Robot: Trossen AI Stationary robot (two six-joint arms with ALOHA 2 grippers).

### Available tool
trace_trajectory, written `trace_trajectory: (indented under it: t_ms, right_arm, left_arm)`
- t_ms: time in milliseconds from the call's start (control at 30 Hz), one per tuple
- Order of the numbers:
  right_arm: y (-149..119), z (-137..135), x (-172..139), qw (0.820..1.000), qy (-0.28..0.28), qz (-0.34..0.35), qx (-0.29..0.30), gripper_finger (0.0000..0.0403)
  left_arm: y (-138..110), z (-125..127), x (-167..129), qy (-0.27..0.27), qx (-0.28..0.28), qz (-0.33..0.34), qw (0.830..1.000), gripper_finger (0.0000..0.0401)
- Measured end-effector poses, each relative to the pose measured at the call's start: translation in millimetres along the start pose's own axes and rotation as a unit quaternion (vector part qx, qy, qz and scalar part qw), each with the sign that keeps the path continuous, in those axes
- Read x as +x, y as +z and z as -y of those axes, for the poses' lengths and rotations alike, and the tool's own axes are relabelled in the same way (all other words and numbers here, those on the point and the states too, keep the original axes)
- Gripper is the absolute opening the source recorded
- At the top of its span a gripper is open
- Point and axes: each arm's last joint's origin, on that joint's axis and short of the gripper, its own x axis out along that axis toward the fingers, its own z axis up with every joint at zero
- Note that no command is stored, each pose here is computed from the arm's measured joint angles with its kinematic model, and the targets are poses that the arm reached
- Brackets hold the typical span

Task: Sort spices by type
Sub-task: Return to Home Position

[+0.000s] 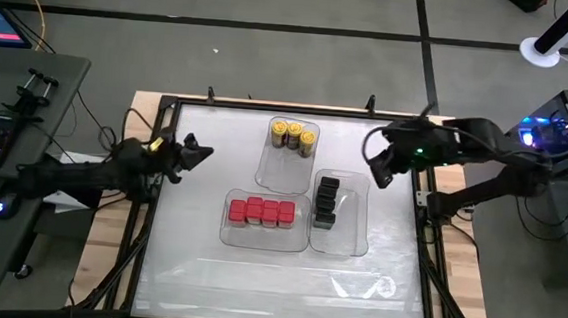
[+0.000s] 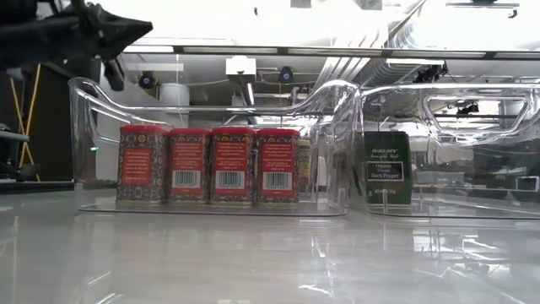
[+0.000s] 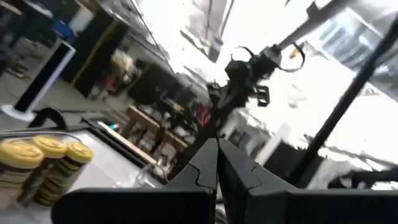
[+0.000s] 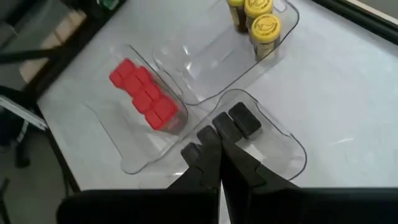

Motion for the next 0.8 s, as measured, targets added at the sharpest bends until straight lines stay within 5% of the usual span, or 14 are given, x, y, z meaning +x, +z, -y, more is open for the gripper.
trace_trajectory:
  t_ms: [433,633,800]
  right_arm:
    - [-30.6,12.7,-8.6,1.000,-0.015,-0.003,0.024,0.0000]
    - [-89.4,36.8,36.4,0.991,0.107,0.017,0.075,0.0000]
    - [-119.6,58.7,80.4,0.968,0.218,0.115,0.044,0.0000]
  left_arm:
    - [-15.4,-13.6,-16.3,0.054,-0.018,0.001,0.998,0.0000]
    - [-18.2,-15.2,-16.4,0.059,-0.033,-0.015,0.998,0.0000]
    - [-18.2,-15.2,-16.3,0.059,-0.033,-0.015,0.998,0.0000]
